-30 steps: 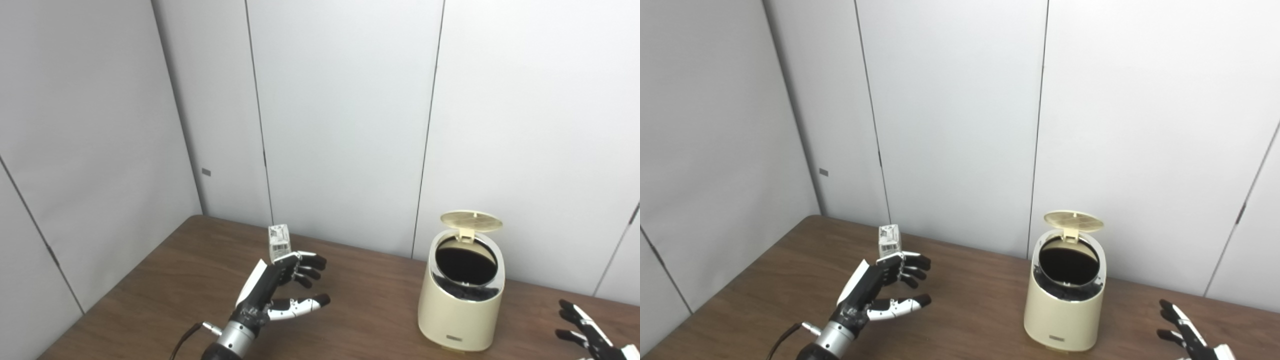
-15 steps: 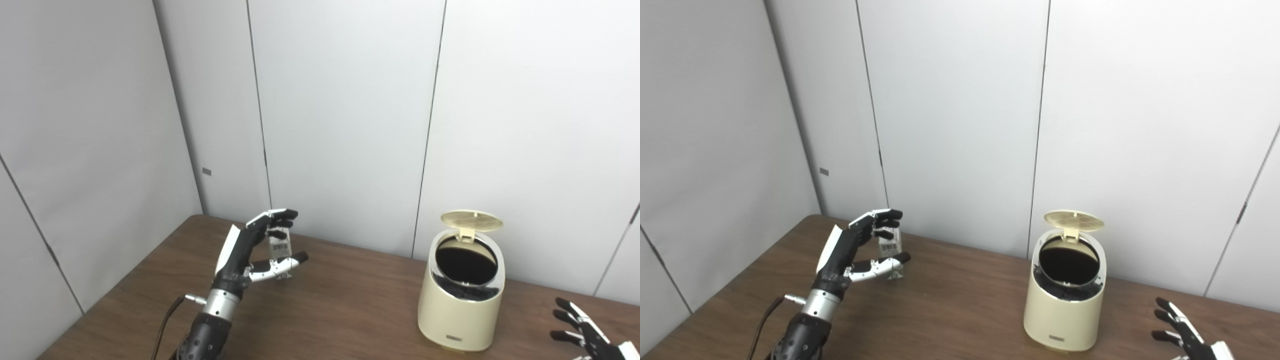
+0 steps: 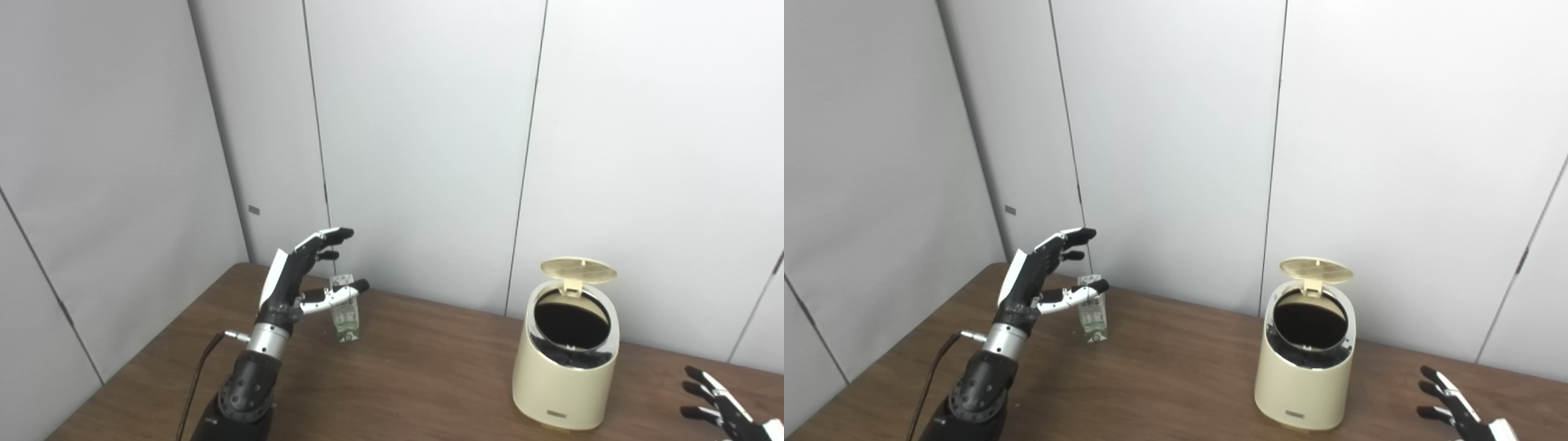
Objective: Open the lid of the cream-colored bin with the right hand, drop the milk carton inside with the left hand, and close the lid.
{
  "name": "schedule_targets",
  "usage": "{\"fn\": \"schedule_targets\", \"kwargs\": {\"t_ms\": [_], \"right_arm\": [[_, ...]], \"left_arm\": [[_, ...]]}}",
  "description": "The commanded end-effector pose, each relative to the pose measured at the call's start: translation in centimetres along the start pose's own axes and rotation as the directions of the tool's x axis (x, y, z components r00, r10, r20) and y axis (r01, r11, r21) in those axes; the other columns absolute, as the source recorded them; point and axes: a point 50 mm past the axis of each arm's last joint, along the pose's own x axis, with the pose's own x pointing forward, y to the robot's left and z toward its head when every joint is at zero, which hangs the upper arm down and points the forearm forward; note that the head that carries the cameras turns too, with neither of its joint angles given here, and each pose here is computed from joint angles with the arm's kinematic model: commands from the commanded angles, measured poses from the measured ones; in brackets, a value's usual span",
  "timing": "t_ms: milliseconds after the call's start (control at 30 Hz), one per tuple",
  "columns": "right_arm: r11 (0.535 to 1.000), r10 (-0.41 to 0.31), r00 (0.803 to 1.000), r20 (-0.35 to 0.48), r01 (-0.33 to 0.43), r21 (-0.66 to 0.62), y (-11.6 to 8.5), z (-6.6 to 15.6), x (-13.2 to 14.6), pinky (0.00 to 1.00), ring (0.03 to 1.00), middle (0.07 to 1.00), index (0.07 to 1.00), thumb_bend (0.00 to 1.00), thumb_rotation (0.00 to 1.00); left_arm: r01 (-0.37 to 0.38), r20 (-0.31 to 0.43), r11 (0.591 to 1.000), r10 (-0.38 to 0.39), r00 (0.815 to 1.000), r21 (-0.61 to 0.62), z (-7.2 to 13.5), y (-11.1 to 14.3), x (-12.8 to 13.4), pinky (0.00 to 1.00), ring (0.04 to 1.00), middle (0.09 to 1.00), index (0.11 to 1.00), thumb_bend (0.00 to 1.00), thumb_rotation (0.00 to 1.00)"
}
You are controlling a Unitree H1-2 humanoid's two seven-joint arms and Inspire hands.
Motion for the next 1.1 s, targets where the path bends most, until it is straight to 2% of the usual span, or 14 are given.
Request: {"fn": "schedule_targets", "kwargs": {"t_ms": [0, 200, 267, 467, 567, 700, 933, 1067], "right_arm": [[0.999, -0.032, 0.997, 0.074, 0.033, -0.016, -1.5, 1.7, 0.7, 0.28, 0.766, 0.888, 0.906, 0.86, 0.29], [0.999, -0.023, 0.997, 0.079, 0.025, -0.029, -1.8, 1.7, 0.5, 0.35, 0.777, 0.889, 0.901, 0.87, 0.30], [0.999, -0.020, 0.997, 0.079, 0.023, -0.030, -2.0, 1.8, 0.5, 0.32, 0.785, 0.895, 0.901, 0.88, 0.31], [0.999, -0.017, 0.996, 0.082, 0.020, -0.038, -2.4, 2.1, 0.3, 0.22, 0.823, 0.916, 0.903, 0.86, 0.28], [0.999, -0.015, 0.996, 0.083, 0.018, -0.038, -2.5, 2.2, 0.1, 0.26, 0.806, 0.912, 0.904, 0.87, 0.30], [0.999, -0.014, 0.996, 0.085, 0.018, -0.044, -2.7, 2.1, 0.0, 0.31, 0.780, 0.904, 0.901, 0.89, 0.33], [0.998, -0.018, 0.997, 0.080, 0.022, -0.054, -3.0, 1.5, -0.5, 0.34, 0.727, 0.880, 0.890, 0.90, 0.34], [0.998, -0.021, 0.997, 0.071, 0.025, -0.057, -3.1, 1.3, -0.7, 0.33, 0.701, 0.865, 0.883, 0.90, 0.31]], "left_arm": [[-0.038, 0.097, 0.999, 0.037, 0.995, 0.015, 1.6, 1.4, 2.5, 0.76, 0.838, 0.823, 0.790, 0.75, 0.12], [-0.040, 0.060, 0.999, 0.039, 0.997, 0.013, 0.5, 1.6, 3.4, 0.78, 0.855, 0.838, 0.803, 0.77, 0.11], [-0.036, 0.042, 0.999, 0.036, 0.998, 0.015, 0.0, 1.7, 3.5, 0.78, 0.859, 0.843, 0.811, 0.78, 0.11], [-0.011, -0.027, 0.999, 0.010, 1.000, -0.032, -1.6, 1.8, 3.5, 0.91, 0.919, 0.887, 0.852, 0.91, 0.22], [-0.009, -0.053, 0.998, 0.006, 0.999, -0.055, -2.2, 1.7, 3.5, 0.95, 0.940, 0.901, 0.875, 0.96, 0.25], [0.002, -0.074, 0.999, -0.006, 0.997, -0.051, -2.7, 1.5, 3.5, 0.99, 0.966, 0.928, 0.901, 0.97, 0.26], [0.004, -0.123, 0.999, -0.008, 0.992, -0.034, -3.8, 1.2, 3.4, 1.00, 0.992, 0.957, 0.918, 0.99, 0.30], [0.005, -0.149, 0.999, -0.013, 0.989, -0.054, -4.4, 0.8, 3.2, 0.97, 0.980, 0.954, 0.911, 0.99, 0.27]]}}
